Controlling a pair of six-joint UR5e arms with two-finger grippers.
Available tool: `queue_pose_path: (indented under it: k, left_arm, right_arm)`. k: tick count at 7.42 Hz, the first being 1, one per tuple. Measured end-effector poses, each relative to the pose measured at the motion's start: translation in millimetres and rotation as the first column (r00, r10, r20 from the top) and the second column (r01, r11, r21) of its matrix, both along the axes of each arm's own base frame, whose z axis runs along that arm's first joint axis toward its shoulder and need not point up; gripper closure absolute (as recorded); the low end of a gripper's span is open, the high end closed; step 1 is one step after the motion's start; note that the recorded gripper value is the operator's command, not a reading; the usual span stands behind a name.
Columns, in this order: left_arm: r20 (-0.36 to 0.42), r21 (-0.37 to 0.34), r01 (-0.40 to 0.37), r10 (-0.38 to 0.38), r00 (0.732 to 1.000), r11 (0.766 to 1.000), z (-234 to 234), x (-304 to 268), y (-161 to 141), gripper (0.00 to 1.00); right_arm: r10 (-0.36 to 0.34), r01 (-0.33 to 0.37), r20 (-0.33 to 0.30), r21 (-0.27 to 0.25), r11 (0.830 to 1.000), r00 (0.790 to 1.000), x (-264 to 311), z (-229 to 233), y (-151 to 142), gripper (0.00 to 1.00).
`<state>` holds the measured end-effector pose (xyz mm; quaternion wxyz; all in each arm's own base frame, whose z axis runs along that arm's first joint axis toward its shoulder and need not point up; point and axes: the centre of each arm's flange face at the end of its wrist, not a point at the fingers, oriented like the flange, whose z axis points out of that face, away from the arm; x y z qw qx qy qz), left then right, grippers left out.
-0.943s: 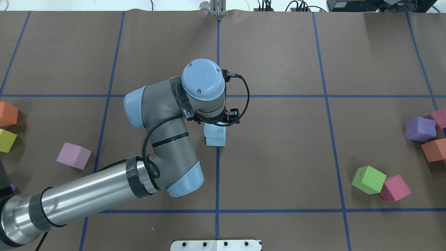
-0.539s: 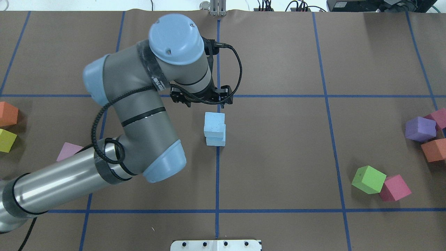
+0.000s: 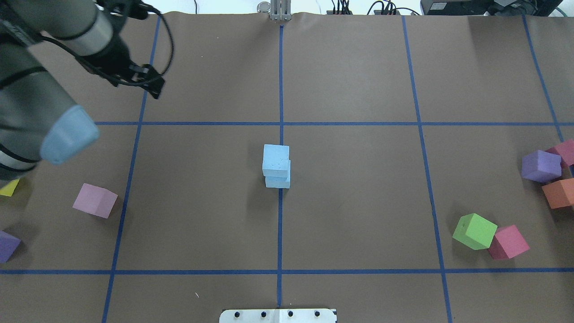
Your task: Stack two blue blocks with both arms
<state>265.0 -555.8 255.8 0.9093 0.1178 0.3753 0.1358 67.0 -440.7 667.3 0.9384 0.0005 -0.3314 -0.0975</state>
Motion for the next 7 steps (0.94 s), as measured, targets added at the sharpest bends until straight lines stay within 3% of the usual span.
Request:
queue_pose_path:
  k: [2, 3, 5, 7]
  left_arm:
    - [0.031, 0.03, -0.075, 0.074, 0.997, 0.997, 102, -121, -20, 0.01]
    - [0.047, 0.011, -0.079, 0.079, 0.996, 0.997, 157, -167, -14, 0.01]
    - [0.083, -0.077, -0.05, 0.057, 0.995, 0.996, 275, -221, 4, 0.01]
    - [0.099, -0.178, 0.033, -0.015, 0.995, 0.983, 353, -271, 27, 0.01]
  right_arm:
    - [0.0, 0.0, 0.0, -0.001, 1.0, 1.0, 0, 0, 0, 0.0]
    - [0.0, 0.0, 0.001, 0.0, 1.0, 1.0, 0, 0, 0, 0.0]
    - [0.0, 0.0, 0.001, 0.001, 1.0, 1.0, 0, 0, 0, 0.0]
    - [0.0, 0.0, 0.001, 0.001, 1.0, 1.0, 0, 0, -1, 0.0]
